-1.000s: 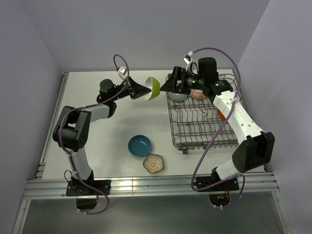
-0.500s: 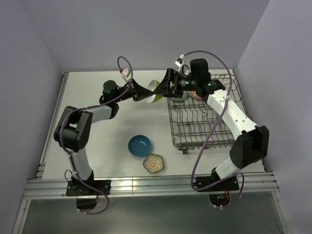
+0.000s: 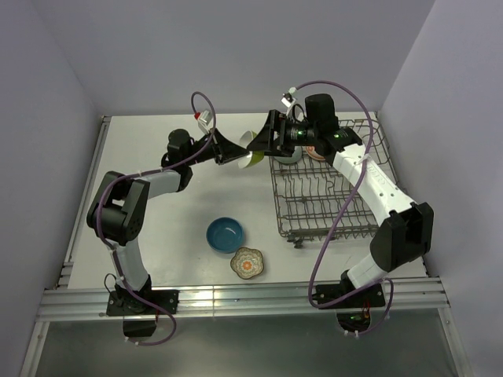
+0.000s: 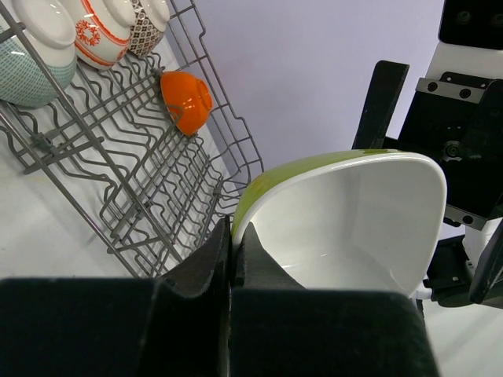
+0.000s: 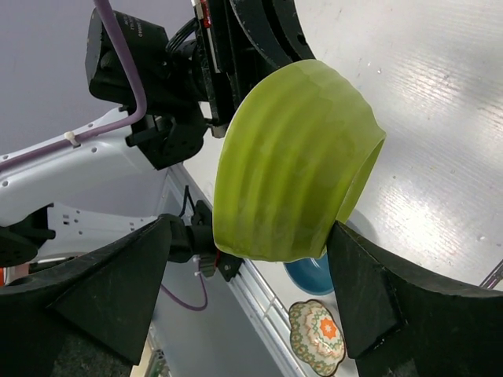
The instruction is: Load the bowls into the dish rack
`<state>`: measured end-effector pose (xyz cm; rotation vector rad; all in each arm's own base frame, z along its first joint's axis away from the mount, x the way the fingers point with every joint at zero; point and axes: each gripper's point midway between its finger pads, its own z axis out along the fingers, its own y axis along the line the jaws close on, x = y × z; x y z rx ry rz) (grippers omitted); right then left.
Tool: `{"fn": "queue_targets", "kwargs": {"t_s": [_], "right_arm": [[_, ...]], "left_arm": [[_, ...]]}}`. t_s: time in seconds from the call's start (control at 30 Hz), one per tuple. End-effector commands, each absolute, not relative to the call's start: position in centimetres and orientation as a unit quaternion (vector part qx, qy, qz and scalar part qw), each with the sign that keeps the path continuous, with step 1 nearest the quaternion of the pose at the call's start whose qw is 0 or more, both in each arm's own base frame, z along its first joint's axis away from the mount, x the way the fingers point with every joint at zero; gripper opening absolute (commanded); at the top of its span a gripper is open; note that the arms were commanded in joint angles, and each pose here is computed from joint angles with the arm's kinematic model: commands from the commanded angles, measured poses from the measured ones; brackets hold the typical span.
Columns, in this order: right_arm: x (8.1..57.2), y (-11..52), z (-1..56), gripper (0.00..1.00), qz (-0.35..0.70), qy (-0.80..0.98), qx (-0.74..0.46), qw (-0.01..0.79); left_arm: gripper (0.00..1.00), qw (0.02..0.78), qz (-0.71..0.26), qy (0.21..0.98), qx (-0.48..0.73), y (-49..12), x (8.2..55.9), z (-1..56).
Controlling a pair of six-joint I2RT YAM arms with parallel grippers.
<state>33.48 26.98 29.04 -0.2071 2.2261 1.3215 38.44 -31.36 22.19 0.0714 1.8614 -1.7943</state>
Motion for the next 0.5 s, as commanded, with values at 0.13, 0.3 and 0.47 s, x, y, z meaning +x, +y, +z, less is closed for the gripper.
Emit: {"fn": "queue_targets", "kwargs": {"t_s": [0.13,0.3,0.47], "right_arm": [[34.12,28.05,31.29,0.77,0.510,0.804,-0.101,0.288],[34.23,28.29,30.92,0.58,0.515,0.804,-0.101,0.280],[34.16,28.48,31.29,0.00,0.523,0.798,-0.110,0.277]], "left_arm": [[0.00,0.310,-0.666,0.676,0.061,-31.87,38.17,25.08],[0.00,0.310,-0.666,0.675,0.068,-32.03,37.88,25.25],[0.05,0.302,-0.662,0.682,0.071,-32.38,37.68,25.08]]}}
